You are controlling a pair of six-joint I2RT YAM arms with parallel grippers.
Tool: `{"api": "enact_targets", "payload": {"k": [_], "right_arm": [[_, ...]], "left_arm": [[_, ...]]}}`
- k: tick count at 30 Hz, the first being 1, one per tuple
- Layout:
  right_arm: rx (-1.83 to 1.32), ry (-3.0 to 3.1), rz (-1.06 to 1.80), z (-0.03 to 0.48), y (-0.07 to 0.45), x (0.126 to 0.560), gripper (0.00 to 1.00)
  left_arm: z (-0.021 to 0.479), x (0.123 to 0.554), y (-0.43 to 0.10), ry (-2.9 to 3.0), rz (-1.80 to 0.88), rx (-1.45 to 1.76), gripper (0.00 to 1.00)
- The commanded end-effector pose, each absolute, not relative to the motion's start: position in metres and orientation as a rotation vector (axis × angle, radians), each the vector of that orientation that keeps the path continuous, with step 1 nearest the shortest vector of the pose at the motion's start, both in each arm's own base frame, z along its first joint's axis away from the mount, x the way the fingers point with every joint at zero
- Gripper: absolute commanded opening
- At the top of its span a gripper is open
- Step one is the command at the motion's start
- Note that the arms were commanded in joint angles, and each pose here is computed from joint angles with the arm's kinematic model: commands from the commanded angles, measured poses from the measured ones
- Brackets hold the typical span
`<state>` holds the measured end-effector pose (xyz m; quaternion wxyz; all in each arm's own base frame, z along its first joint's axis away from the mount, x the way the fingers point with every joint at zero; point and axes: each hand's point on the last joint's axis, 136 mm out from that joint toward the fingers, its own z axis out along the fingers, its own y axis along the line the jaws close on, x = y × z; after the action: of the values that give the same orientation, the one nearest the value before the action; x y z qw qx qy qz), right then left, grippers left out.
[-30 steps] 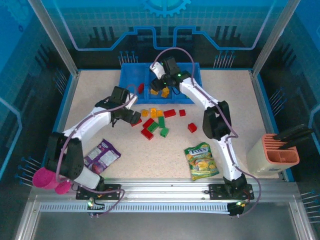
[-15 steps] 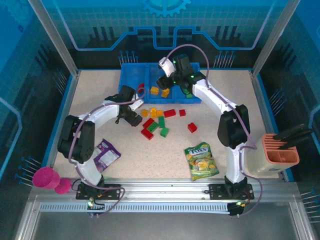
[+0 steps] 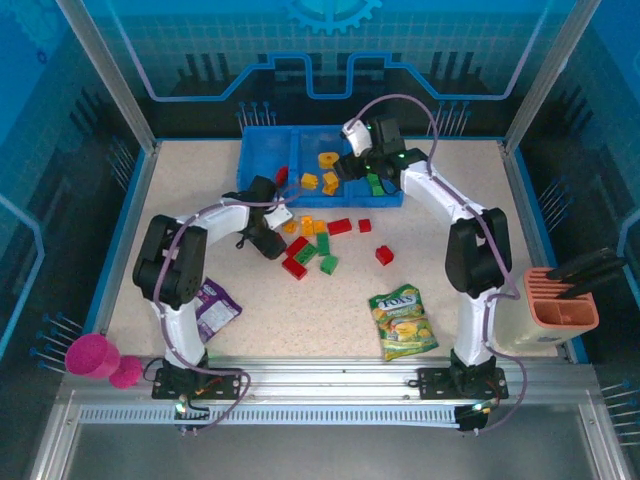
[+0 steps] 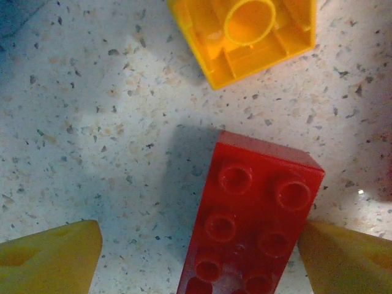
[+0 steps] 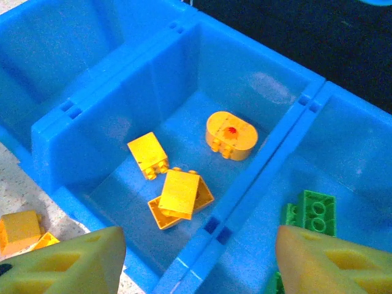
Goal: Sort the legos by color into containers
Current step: Pick up the lego from the center of the table, then place the lego in the container.
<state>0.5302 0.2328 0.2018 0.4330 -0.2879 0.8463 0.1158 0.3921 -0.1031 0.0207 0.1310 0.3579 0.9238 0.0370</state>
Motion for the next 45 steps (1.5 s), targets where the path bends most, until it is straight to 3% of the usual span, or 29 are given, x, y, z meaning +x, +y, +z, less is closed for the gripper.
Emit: {"api": "enact_targets", "payload": {"k": [1,7,10,15,19,23,29,33,38,45], "right_arm": [[-0.669,2.077,0.284,0.220,0.225,0.532,0.67],[-0.671,2.084,0.259,0.221,0.221,0.531,0.67],[-0.668,2.089,0.235,0.222,0.215,0.531,0.67],[-0.636,2.089,0.227,0.225,0.206,0.529,0.67],[-0.613,2.106,0.230,0.223,0.200,0.525,0.67],[-0.587,2.132,0.235,0.218,0.192,0.513,0.68],[-0.489,2.222,0.316,0.202,0.176,0.486,0.69],[-0.436,2.287,0.418,0.188,0.182,0.461,0.69],[-0.510,2.321,0.468,0.165,0.203,0.423,0.69],[-0.702,2.382,0.594,0.142,0.235,0.361,0.69]], "left_arm": [[0.011,0.389,-0.107,2.715,0.080,1.108,0.82],[0.004,0.385,-0.110,2.772,0.029,1.101,0.60],[0.003,0.378,-0.112,2.796,-0.005,1.106,0.58],[0.001,0.364,-0.111,2.856,-0.044,1.075,0.39],[0.006,0.353,-0.108,2.900,-0.038,1.019,0.31],[0.041,0.361,-0.116,2.810,-0.095,0.892,0.30],[0.135,0.409,-0.123,2.563,-0.182,0.695,0.29],[0.178,0.450,-0.107,2.453,-0.078,0.554,0.29],[0.196,0.500,-0.079,2.389,-0.020,0.344,0.28],[0.183,0.546,-0.076,2.407,-0.106,0.233,0.29]]}}
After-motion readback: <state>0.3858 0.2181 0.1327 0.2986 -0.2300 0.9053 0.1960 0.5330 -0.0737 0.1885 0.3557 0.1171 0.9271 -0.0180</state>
